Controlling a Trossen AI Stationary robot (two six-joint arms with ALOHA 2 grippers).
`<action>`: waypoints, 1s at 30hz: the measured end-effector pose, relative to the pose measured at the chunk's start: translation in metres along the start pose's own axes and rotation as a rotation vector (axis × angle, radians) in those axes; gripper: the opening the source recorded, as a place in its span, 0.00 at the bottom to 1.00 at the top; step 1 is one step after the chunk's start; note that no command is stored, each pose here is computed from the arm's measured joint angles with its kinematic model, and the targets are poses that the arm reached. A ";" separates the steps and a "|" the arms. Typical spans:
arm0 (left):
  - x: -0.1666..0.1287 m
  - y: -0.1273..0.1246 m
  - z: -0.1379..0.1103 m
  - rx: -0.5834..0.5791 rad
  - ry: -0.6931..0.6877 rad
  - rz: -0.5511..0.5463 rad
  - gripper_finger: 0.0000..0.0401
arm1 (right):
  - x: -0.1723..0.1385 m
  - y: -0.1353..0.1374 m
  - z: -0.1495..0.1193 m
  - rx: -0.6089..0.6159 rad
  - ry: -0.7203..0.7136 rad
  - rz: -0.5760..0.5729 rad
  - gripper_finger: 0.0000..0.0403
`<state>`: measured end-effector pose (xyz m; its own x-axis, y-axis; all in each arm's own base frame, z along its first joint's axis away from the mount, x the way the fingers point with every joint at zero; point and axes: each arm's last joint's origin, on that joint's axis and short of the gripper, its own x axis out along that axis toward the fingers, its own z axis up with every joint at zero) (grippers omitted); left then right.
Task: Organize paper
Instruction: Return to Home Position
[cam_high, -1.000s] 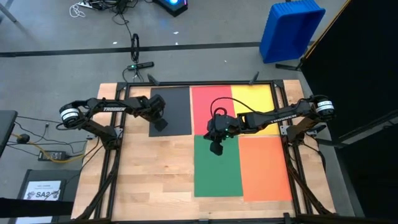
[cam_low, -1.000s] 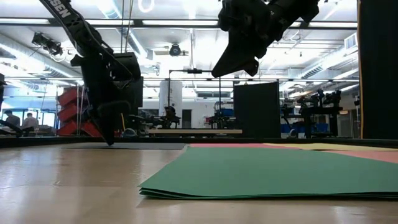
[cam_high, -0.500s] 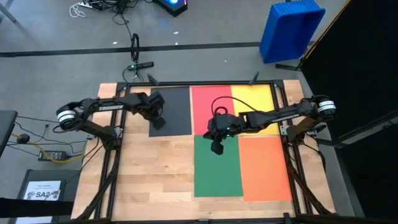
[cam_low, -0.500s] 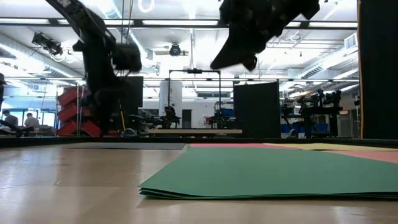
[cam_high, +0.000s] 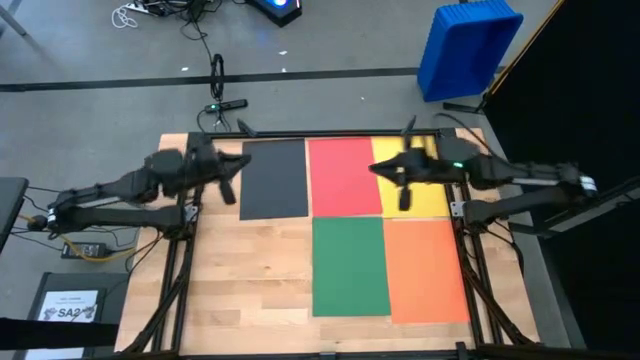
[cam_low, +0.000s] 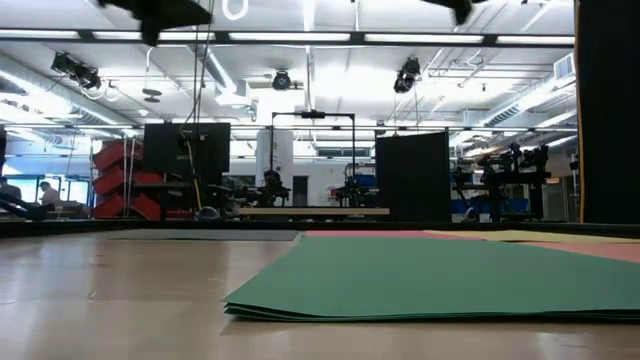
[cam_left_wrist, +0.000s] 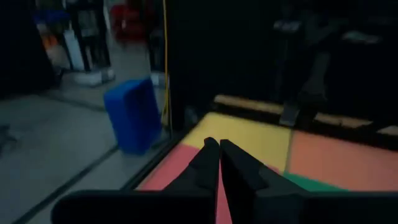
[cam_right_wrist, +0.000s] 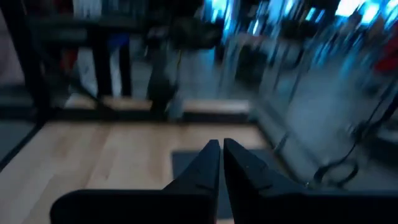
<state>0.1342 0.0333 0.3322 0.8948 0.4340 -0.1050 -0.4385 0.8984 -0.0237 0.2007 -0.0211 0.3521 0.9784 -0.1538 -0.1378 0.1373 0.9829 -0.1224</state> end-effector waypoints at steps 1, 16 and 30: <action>-0.007 -0.001 -0.008 -0.003 -0.030 -0.006 0.00 | -0.011 -0.002 -0.009 0.002 -0.047 -0.017 0.00; -0.008 -0.010 -0.158 -0.180 -0.162 -0.166 0.00 | -0.070 0.004 -0.194 0.320 -0.170 -0.073 0.00; -0.009 -0.012 -0.161 -0.061 -0.149 -0.175 0.00 | -0.072 0.004 -0.205 0.368 -0.073 -0.111 0.00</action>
<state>0.1185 0.0077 0.1738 0.9583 0.2808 0.0538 -0.2754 0.9572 -0.0892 0.0989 -0.0271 0.1605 0.9610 -0.2670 -0.0718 0.2764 0.9333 0.2294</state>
